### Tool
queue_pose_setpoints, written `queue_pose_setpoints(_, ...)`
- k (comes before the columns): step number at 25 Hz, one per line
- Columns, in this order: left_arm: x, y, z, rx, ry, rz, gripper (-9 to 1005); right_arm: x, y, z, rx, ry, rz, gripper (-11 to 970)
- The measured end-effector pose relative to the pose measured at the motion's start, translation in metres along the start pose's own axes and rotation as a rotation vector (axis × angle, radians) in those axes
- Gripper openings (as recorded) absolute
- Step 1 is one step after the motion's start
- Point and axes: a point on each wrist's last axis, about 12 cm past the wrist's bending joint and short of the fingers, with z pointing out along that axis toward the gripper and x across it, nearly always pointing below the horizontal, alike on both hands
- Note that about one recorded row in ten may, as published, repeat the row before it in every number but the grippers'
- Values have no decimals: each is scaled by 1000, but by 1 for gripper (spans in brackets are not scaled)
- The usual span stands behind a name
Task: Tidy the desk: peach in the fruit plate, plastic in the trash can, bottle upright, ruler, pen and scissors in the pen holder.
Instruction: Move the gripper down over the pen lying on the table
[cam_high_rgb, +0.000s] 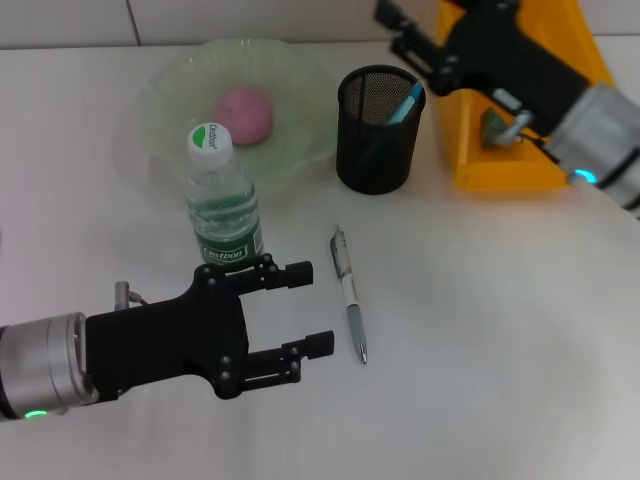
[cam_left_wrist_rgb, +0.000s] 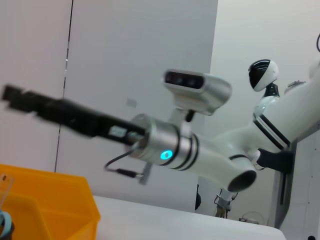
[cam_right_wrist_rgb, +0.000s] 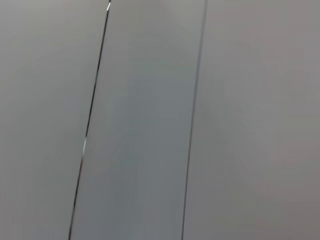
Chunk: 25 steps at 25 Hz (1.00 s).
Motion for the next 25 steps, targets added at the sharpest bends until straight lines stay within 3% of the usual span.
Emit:
queue_pose_setpoints(2, -4, 3, -1, -1, 0, 9, 697, -13, -11, -27, 26, -63, 122, 488)
queue_pose_setpoints(5, -6, 3, -1, 3, -3, 19, 698, -24, -20, -45, 38, -61, 210, 492)
queue_pose_setpoints(7, -7, 3, -1, 5, -5, 25, 699, -38, -27, -68, 34, 12, 260, 573)
queue_pose_setpoints(10, -9, 4, 0, 11, -5, 44, 700, -49, -29, -78, 4, 98, 287, 694)
queue_pose_setpoints(12, -10, 4, 1, 19, 1, 48, 701, -64, -31, -84, -50, 281, 357, 744)
queue_pose_setpoints(13, -10, 4, 1, 19, 1, 48, 701, -64, -31, -84, -50, 281, 357, 769)
queue_pose_setpoints(16, -10, 5, 1, 21, 8, 50, 700, -77, -30, -85, -79, 472, 436, 843)
queue_pose_setpoints(17, -10, 5, 1, 21, 10, 51, 699, -83, -28, -85, -89, 564, 452, 843)
queue_pose_setpoints(22, -8, 4, 1, 30, 25, 52, 697, -84, -24, -83, -124, 725, 473, 843)
queue_pose_setpoints(25, -9, 4, 2, 38, 22, 59, 696, -82, -19, -86, -178, 757, 452, 843)
